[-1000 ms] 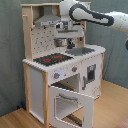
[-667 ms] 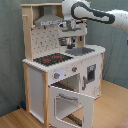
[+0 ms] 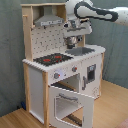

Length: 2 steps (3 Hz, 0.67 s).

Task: Play with the kitchen

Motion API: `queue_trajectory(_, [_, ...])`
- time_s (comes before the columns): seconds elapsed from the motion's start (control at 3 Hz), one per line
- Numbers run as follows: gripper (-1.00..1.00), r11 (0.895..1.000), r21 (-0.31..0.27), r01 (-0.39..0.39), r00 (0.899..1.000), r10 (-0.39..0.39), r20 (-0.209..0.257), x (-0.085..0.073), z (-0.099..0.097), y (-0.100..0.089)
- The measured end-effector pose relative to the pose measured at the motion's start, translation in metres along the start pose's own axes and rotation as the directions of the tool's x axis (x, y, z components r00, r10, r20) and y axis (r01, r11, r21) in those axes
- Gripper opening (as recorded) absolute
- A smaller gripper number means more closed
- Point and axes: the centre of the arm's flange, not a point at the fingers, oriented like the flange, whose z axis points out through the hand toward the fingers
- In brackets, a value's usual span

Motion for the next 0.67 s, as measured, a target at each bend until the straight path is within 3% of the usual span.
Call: queue_trajectory(0.67, [-1.00,1.000,0.016,-0.023,1.000,0.022,0.017,-0.0212,0.0165,-0.0004])
